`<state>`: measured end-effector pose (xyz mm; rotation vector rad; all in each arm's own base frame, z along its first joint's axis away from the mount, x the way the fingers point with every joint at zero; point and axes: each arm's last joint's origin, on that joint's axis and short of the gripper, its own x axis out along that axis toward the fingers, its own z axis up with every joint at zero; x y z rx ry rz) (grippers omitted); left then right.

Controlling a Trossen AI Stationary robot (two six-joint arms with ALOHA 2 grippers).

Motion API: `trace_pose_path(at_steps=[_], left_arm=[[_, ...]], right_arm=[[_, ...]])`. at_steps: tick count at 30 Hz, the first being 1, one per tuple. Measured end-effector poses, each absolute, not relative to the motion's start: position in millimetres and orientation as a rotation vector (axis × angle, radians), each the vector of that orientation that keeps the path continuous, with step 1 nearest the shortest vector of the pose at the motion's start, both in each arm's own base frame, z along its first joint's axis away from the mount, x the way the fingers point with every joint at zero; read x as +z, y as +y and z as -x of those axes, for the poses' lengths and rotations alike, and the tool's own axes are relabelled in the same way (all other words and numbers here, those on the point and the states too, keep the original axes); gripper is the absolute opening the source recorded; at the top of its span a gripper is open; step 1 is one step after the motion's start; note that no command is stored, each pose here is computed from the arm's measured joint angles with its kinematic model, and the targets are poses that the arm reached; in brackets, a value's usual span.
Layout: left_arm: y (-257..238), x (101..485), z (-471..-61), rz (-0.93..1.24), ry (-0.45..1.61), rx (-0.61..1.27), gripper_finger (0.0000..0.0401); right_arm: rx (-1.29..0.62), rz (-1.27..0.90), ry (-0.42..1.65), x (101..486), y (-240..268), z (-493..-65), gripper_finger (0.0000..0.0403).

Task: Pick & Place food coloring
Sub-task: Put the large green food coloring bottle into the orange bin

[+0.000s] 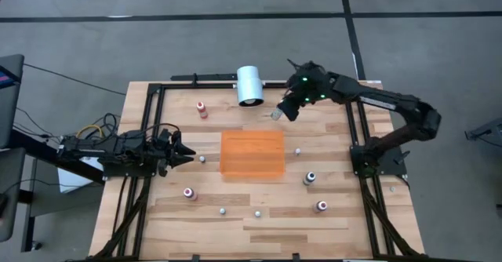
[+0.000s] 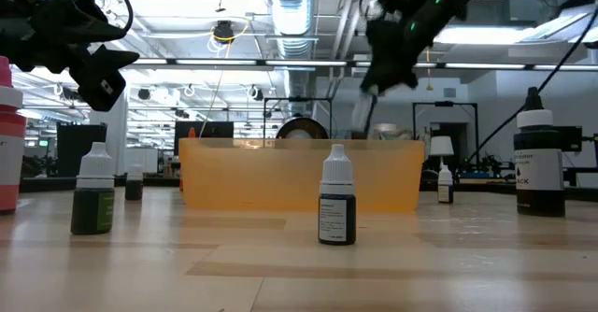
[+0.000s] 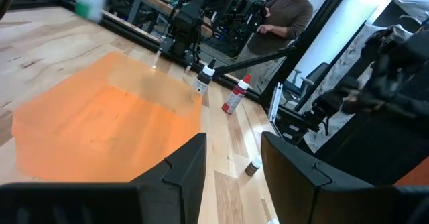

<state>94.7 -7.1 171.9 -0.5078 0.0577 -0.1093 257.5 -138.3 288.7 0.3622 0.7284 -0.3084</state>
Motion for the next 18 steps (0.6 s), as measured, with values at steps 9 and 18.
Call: trace_pose_path(at_steps=[9,18], left_arm=[[-7,172,-95,0.504,0.058,-0.11,0.0134],[-7,172,-95,0.504,0.058,-0.11,0.0134]], right_arm=[[-0.174,-0.346,0.493,348,-84,-231,0.0118],[0.026,-0.291,0.253,384,-37,-226,0.0115]])
